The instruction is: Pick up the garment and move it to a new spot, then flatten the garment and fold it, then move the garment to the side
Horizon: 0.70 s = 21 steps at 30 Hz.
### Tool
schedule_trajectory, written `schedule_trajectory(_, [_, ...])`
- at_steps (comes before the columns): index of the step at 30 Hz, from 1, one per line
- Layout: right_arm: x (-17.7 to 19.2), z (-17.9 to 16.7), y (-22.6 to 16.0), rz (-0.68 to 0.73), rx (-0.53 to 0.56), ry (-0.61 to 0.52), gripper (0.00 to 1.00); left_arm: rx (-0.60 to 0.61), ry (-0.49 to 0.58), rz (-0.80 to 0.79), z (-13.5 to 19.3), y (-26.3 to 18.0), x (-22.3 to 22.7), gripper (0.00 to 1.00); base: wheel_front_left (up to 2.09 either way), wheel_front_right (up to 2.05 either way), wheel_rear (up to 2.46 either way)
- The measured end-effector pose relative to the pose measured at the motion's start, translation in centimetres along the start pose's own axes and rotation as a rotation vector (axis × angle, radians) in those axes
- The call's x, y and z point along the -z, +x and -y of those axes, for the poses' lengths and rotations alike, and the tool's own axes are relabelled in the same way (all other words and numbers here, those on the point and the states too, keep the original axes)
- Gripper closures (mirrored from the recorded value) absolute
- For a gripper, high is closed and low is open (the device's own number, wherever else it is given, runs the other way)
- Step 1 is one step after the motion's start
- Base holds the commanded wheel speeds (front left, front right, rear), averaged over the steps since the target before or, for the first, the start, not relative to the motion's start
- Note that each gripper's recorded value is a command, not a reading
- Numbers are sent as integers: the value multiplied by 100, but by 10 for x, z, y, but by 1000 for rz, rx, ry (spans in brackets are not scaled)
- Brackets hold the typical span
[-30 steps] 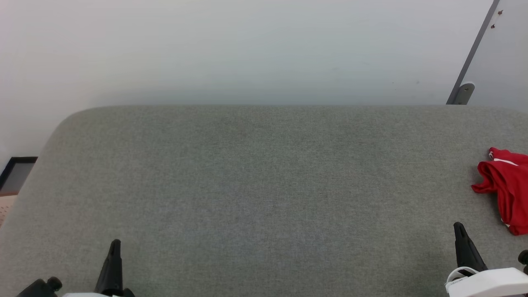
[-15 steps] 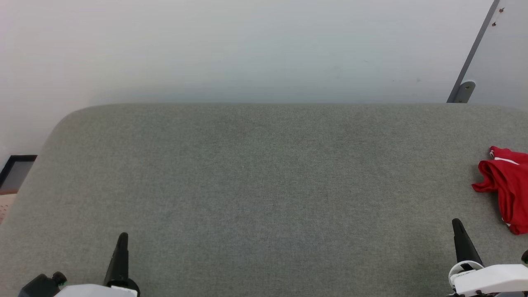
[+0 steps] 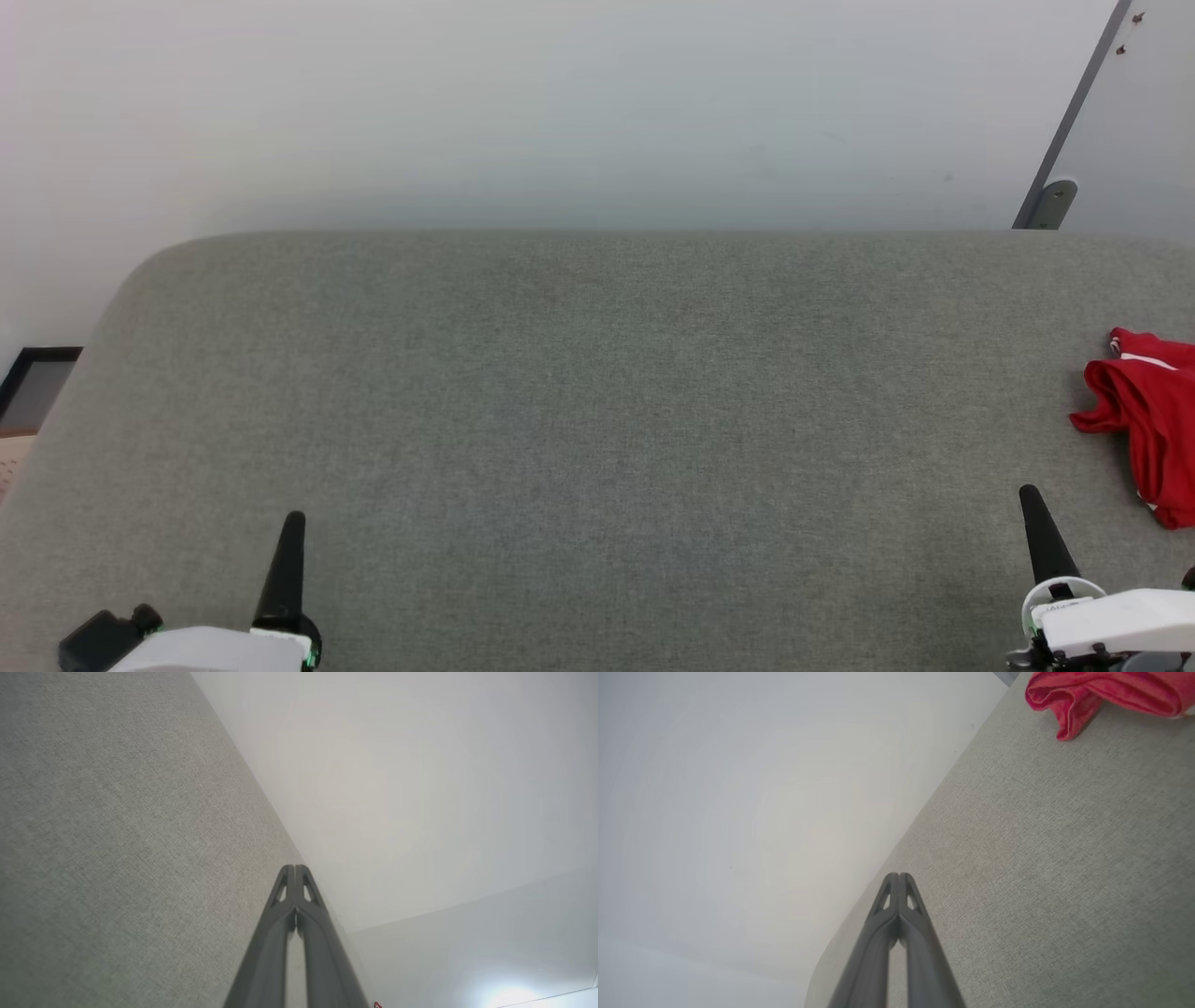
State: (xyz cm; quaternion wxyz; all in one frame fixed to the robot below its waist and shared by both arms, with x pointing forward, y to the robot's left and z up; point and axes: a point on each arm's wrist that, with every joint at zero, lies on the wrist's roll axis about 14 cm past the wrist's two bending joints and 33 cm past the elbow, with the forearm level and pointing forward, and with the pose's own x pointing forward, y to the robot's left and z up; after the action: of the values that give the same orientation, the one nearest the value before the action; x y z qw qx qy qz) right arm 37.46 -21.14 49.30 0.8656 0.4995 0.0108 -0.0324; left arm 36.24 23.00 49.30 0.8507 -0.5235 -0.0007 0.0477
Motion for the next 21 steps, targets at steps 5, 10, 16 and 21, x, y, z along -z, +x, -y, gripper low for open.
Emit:
schedule_trajectory(5, [0, -2, 2, -3, -6, 57, 100, 4, -51, -7, 2, 3, 3, 100, 0, 0, 0])
schedule_trajectory(10, [2, -3, 2, -8, -5, 108, 100, 7, -100, -15, 4, 4, 5, 100, 0, 0, 0])
schedule_trajectory(16, [2, -4, 4, -12, -11, 166, 100, 12, -151, -23, 7, 7, 8, 100, 0, 0, 0])
schedule_trajectory(21, [2, -7, 5, -15, -17, 214, 100, 18, -194, -29, 9, 9, 10, 100, 0, 0, 0])
